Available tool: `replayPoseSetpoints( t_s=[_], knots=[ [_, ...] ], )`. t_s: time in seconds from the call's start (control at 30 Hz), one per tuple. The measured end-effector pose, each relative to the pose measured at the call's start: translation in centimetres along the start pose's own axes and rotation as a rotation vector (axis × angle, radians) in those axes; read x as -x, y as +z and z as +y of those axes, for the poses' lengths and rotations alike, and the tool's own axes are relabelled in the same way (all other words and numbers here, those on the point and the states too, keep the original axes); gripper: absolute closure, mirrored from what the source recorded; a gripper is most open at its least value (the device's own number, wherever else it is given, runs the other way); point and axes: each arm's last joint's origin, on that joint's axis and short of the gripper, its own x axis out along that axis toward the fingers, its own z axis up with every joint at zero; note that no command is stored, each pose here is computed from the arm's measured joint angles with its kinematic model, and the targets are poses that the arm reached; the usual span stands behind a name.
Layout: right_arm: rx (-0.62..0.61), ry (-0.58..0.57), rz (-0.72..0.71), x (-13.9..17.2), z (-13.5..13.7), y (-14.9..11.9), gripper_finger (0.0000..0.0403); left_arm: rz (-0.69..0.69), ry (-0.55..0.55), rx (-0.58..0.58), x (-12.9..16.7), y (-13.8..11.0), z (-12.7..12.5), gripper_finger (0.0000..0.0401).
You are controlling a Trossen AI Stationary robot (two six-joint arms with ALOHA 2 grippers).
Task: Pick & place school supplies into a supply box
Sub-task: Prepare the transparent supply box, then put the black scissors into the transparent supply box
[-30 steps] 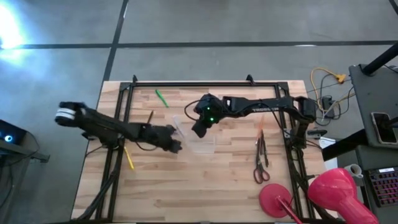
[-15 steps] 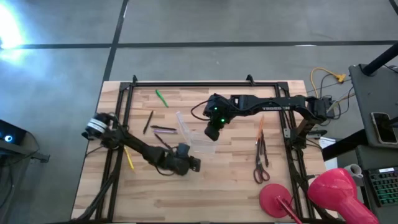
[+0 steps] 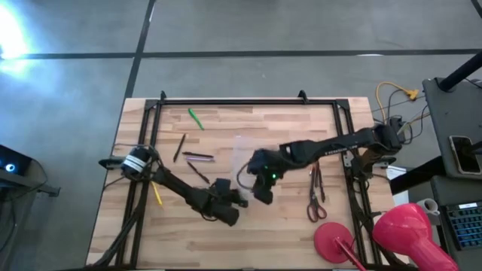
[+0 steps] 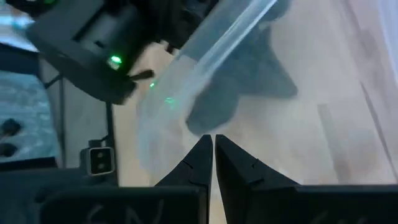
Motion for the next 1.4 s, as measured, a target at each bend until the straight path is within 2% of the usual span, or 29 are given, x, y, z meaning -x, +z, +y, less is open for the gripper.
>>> replayPoseSetpoints(
  t_s=[0.2,0.37,0.47,0.6,0.67,0.8,0.97,1.17,1.27,1.4],
  knots=[
    [0.007,0.021,-0.085,-0.4,1.3,0.1,0.0390,0.097,0.034,-0.105,5.3,-1.1,-1.3,0.0398],
    [-0.009,-0.075,-0.139,0.4,1.1,0.0,0.0390,0.116,0.057,-0.140,11.4,-1.4,-3.0,0.0398],
    [0.008,-0.142,-0.124,2.4,1.1,-0.6,0.0390,0.121,0.069,-0.189,13.5,-1.1,-4.2,0.0398],
    [-0.002,-0.358,0.026,4.4,-0.3,-3.2,0.0390,0.085,0.001,-0.189,14.5,-0.3,-6.3,0.0398],
    [-0.025,-0.431,0.118,5.0,-1.1,-4.7,0.0390,0.052,-0.029,-0.196,14.7,0.0,-7.0,0.0398],
    [-0.097,-0.548,0.159,5.8,-2.0,-7.6,0.0390,0.012,-0.047,-0.225,14.8,0.4,-7.5,0.0398],
    [-0.279,-0.614,0.116,7.1,-3.0,-11.6,0.0390,0.010,-0.053,-0.226,14.6,0.5,-7.6,0.0398],
    [-0.468,-0.607,0.200,6.7,-4.2,-15.9,0.0385,0.009,-0.060,-0.243,14.5,0.6,-7.7,0.0398],
    [-0.517,-0.595,0.264,5.7,-4.2,-17.2,0.0363,0.006,-0.057,-0.261,14.3,0.7,-7.8,0.0398],
    [-0.546,-0.595,0.333,4.2,-3.6,-18.8,0.0314,0.003,-0.053,-0.259,14.1,0.8,-7.8,0.0398]
  ],
)
